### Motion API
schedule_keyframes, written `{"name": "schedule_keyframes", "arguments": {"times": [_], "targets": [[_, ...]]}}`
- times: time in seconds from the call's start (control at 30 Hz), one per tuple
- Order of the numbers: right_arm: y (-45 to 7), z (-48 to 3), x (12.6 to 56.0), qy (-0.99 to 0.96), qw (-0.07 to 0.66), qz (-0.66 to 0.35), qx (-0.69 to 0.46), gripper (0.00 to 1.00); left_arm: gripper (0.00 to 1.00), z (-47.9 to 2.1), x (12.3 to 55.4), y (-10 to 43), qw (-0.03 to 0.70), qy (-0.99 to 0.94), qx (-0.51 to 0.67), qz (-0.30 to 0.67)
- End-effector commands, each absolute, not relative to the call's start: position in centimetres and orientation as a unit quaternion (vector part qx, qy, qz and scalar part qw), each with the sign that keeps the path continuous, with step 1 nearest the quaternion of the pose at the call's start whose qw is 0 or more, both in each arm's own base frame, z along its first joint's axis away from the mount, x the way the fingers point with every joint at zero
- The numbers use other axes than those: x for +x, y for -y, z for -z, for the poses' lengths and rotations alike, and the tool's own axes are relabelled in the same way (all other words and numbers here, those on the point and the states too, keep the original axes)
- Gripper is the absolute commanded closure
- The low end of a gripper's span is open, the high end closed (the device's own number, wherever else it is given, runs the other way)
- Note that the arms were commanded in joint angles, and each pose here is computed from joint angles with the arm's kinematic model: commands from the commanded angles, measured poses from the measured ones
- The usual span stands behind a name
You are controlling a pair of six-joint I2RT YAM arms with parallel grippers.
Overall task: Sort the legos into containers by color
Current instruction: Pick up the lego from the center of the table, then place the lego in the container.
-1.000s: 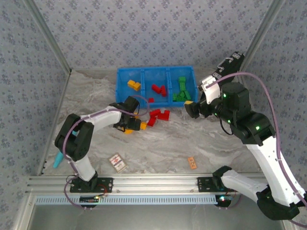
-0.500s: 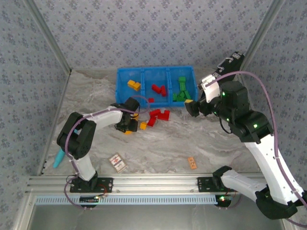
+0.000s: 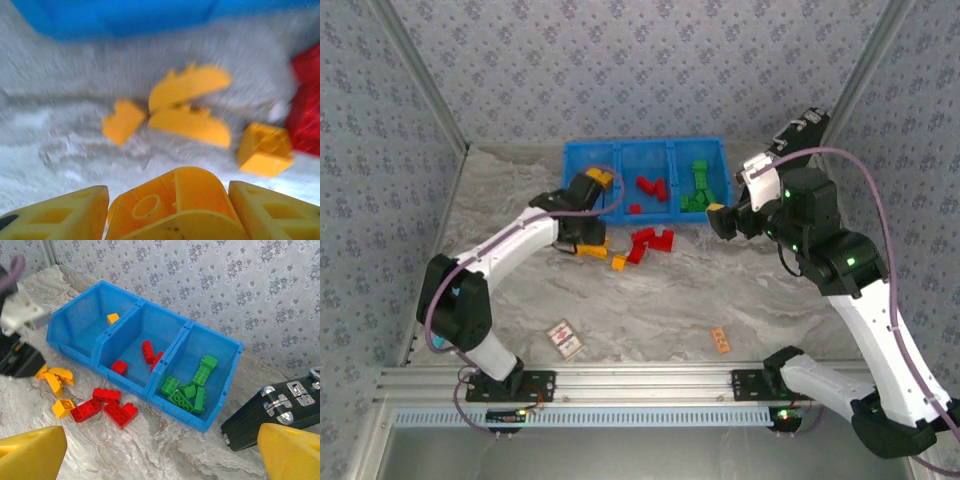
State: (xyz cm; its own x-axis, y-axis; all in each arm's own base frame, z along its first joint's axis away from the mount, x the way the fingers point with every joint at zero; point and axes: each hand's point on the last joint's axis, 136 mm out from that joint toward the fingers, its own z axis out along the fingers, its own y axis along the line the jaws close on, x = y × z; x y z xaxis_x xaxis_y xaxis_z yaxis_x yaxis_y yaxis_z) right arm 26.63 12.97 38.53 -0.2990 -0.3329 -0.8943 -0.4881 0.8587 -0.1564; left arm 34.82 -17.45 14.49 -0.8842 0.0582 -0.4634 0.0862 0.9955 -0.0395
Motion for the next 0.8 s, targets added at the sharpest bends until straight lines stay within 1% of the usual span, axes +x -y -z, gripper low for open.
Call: {"name": "schedule_keyframes", "arguments": {"times": [0.0, 0.17, 0.33, 0.4, 0.5, 0.6, 0.77], "targets": [[-12.8, -38.7, 27.0, -0.804, 0.538, -0.073, -0.244, 0.00, 0.44, -18.5, 37.8, 17.4, 0.291, -0.955, 0.036, 0.034], [-12.9, -38.7, 26.8, -0.802, 0.540, -0.076, -0.243, 0.00, 0.42, -21.0, 42.4, 18.0, 0.334, -0.941, 0.036, 0.031], [-12.7, -38.6, 26.8, -0.803, 0.539, -0.073, -0.243, 0.00, 0.42, -20.7, 47.1, 17.9, 0.359, -0.933, 0.016, 0.024], [-12.8, -38.5, 26.7, -0.803, 0.538, -0.076, -0.245, 0.00, 0.43, -19.8, 48.9, 17.2, 0.367, -0.930, 0.000, 0.014], [-12.9, -38.3, 26.8, -0.804, 0.537, -0.077, -0.244, 0.00, 0.44, -18.4, 51.1, 16.7, 0.367, -0.930, -0.023, 0.029], [-12.8, -37.9, 27.1, -0.806, 0.536, -0.077, -0.237, 0.00, 0.45, -16.9, 53.4, 16.5, 0.368, -0.929, -0.023, 0.030], [-13.0, -37.4, 27.9, -0.811, 0.531, -0.088, -0.231, 0.00, 0.45, -14.6, 55.7, 16.3, 0.354, -0.934, -0.027, 0.044]]}}
